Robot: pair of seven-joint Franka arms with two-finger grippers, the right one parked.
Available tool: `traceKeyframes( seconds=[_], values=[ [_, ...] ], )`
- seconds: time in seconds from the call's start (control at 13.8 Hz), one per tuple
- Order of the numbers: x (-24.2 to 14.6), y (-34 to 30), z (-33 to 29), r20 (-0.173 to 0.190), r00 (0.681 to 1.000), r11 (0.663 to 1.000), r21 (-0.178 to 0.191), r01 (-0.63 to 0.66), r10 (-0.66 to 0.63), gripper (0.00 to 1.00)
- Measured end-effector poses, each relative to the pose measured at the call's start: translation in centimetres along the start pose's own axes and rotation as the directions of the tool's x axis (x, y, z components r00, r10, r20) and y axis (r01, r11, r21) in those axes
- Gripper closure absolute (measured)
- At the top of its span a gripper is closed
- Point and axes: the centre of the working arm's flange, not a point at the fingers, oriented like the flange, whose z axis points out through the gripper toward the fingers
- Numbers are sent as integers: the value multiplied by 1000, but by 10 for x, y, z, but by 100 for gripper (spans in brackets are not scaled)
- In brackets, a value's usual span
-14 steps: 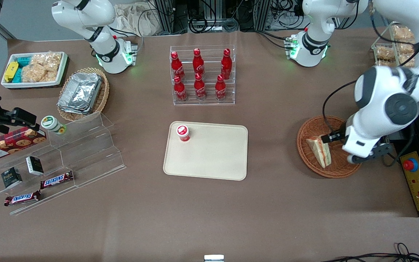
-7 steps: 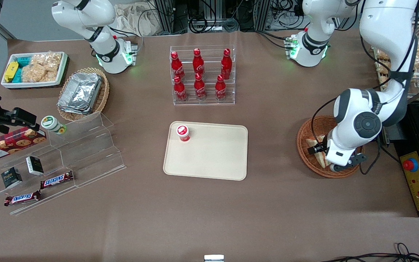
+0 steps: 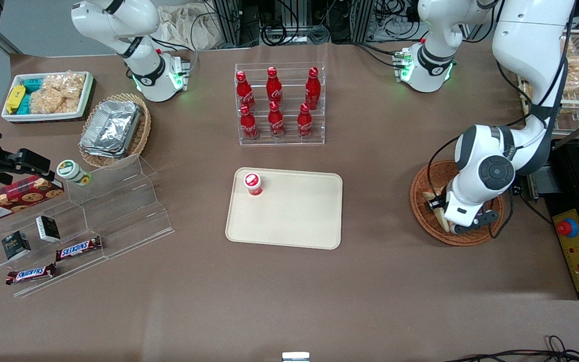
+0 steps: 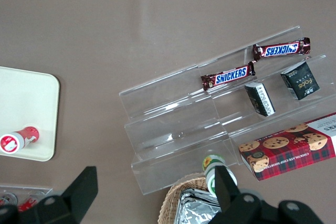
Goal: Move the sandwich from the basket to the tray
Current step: 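Lower the left gripper and close it on the wrapped sandwich, then lift the sandwich up out of the basket with the left gripper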
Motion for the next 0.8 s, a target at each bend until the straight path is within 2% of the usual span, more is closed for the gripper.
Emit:
traceKeyframes(
  seconds=[0.07,0.36,0.58,0.8],
  values=[
    [0,0,0,-1,1000,1000,0,0,0,48],
    [10,-2,-29,-12,1000,1000,3,10,-10,56],
    [22,-4,-119,-11,1000,999,31,28,-27,56],
    [4,2,-228,-21,1000,999,44,-14,15,56]
  ],
)
